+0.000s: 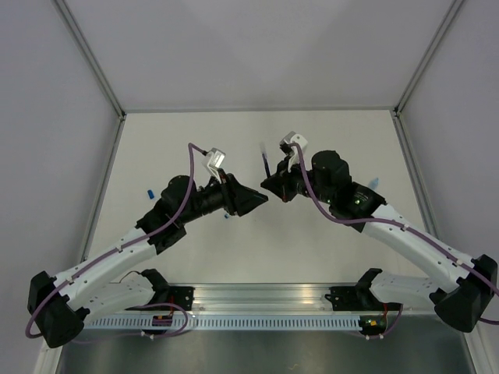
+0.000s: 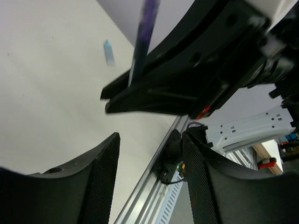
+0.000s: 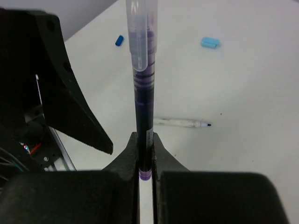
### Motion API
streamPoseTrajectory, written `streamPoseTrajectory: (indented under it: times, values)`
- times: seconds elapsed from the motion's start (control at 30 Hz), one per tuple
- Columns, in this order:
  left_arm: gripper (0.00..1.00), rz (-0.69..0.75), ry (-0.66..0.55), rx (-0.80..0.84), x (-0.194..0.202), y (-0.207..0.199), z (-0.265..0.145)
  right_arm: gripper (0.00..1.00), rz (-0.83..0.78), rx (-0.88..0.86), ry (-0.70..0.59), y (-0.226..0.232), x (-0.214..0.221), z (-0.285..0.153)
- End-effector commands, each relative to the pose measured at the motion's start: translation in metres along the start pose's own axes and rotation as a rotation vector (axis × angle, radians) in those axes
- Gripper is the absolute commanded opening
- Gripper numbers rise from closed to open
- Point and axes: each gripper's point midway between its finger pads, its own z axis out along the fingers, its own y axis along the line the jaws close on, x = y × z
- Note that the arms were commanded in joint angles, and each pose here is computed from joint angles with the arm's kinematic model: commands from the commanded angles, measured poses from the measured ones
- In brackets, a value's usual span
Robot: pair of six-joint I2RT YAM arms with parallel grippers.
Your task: Insert the pens into the pen caps
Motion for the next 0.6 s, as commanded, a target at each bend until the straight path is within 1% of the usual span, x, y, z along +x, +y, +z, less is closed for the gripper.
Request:
streamPoseTrajectory:
  times: [0.0,0.03,0.1,0.13,0.2,0.27,0.33,0.37,0.4,0.47,0.5,0.53,0.57]
  values:
    - [0.62,-0.020,0.103,-0.051,0.015,0.000,-0.014,0.00,0.012,0.024,-0.173,-0.003,-0.039,-0.007]
    - [0.68,-0.023,0.121,-0.071,0.017,0.002,-0.016,0.00,0.038,0.037,-0.160,-0.006,-0.031,-0.005]
    - [0.76,-0.022,0.119,-0.095,0.013,0.003,-0.017,0.00,0.064,0.063,-0.137,-0.011,-0.021,-0.006]
    - [0.82,-0.018,0.111,-0.122,0.011,0.007,-0.017,0.00,0.096,0.104,-0.122,-0.018,-0.013,-0.005]
    - [0.85,-0.007,0.114,-0.164,0.012,0.015,-0.019,0.00,0.140,0.163,-0.075,-0.030,0.004,-0.002]
    - [0.91,0.012,0.111,-0.215,0.014,0.027,-0.021,0.00,0.206,0.244,-0.028,-0.047,0.025,0.003]
    - [1.00,0.032,0.097,-0.288,0.015,0.045,-0.022,0.00,0.264,0.336,0.032,-0.068,0.047,0.004]
    - [1.00,0.035,0.111,-0.325,0.023,0.056,-0.024,0.00,0.297,0.377,0.079,-0.076,0.063,0.008]
    - [1.00,0.047,0.093,-0.386,0.023,0.070,-0.025,0.00,0.312,0.399,0.105,-0.082,0.072,0.010]
    - [1.00,0.035,0.077,-0.500,0.032,0.097,-0.034,0.04,0.330,0.439,0.176,-0.093,0.094,0.019]
    - [1.00,0.051,0.041,-0.507,0.028,0.101,-0.034,0.04,0.335,0.466,0.198,-0.099,0.097,0.020]
    - [1.00,0.084,0.040,-0.508,0.029,0.105,-0.035,0.04,0.337,0.492,0.226,-0.105,0.102,0.022]
    - [1.00,0.096,0.041,-0.519,0.033,0.110,-0.037,0.04,0.335,0.539,0.299,-0.114,0.120,0.024]
